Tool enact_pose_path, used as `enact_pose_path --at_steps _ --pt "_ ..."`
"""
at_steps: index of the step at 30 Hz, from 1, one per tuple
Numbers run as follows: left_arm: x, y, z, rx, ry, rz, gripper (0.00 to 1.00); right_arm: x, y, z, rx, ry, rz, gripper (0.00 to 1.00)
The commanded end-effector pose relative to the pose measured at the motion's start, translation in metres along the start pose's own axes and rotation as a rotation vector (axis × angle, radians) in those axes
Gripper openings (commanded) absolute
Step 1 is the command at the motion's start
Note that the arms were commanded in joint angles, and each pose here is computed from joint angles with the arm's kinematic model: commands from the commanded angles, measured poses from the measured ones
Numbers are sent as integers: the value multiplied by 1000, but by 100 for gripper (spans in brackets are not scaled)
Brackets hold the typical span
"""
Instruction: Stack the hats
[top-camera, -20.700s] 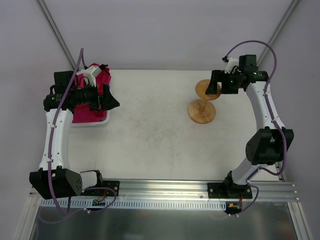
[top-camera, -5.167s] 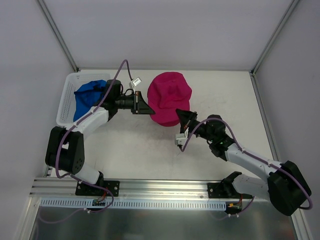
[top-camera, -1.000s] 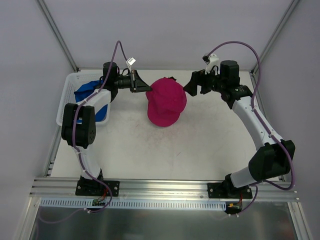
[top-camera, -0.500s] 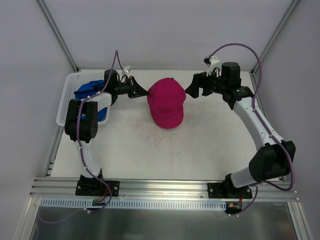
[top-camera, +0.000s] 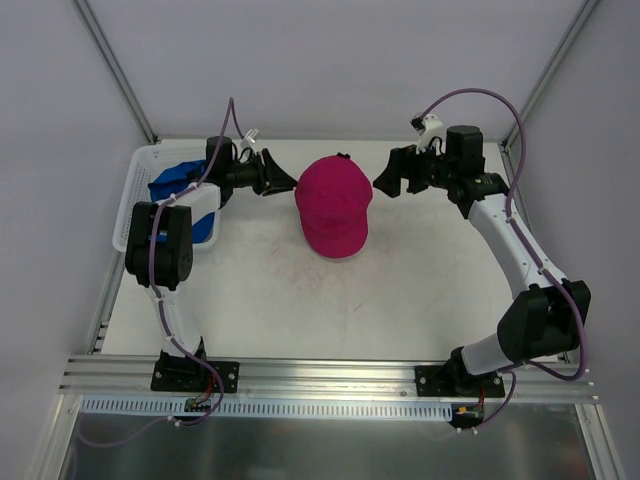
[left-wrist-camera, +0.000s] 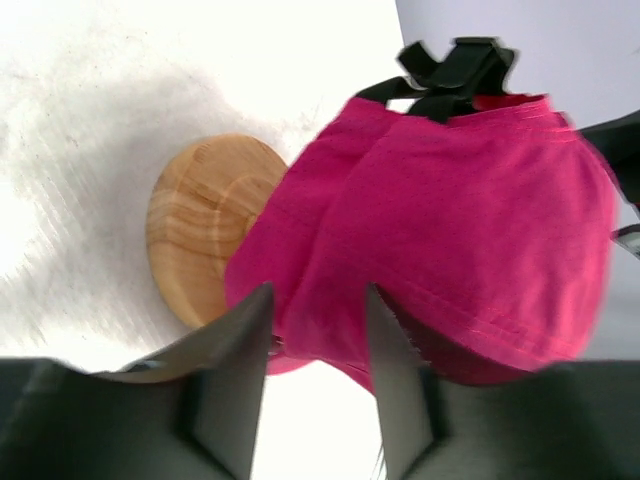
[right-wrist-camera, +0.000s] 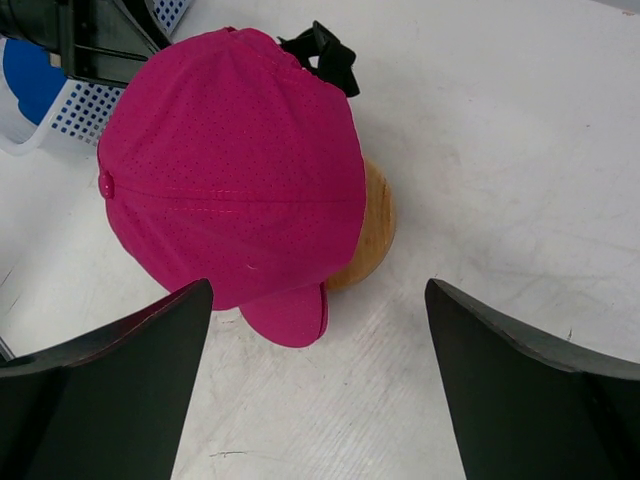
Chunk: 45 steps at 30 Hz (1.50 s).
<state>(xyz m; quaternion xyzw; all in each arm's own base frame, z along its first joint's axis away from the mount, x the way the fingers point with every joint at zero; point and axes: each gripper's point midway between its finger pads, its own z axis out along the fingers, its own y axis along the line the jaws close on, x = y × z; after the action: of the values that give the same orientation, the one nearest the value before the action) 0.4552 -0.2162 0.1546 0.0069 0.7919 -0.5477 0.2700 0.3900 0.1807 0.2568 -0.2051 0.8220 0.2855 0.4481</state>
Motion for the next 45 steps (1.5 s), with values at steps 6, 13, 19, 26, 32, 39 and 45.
enact_pose_path --at_steps 6,13,19,26,32,39,45 --pt "-41 -82 -52 -12 -134 253 55 -10 5 -18 -1 -41 -7 92" --pt "-69 -74 -139 -177 -254 163 59 -13 5 -35 34 -65 -33 95" --pt "-81 -26 -241 -390 -305 153 54 -5 -9 -46 125 -44 -100 100" --pt "-34 61 -297 -799 -138 113 53 12 -14 -44 123 23 -100 100" --pt "-28 89 -326 -952 -137 65 55 14 -14 -41 115 30 -96 100" --pt "-53 119 -346 -1081 -104 110 56 20 -17 -38 121 45 -89 100" --pt "-73 145 -348 -1109 -90 108 57 24 -18 -38 120 55 -93 100"
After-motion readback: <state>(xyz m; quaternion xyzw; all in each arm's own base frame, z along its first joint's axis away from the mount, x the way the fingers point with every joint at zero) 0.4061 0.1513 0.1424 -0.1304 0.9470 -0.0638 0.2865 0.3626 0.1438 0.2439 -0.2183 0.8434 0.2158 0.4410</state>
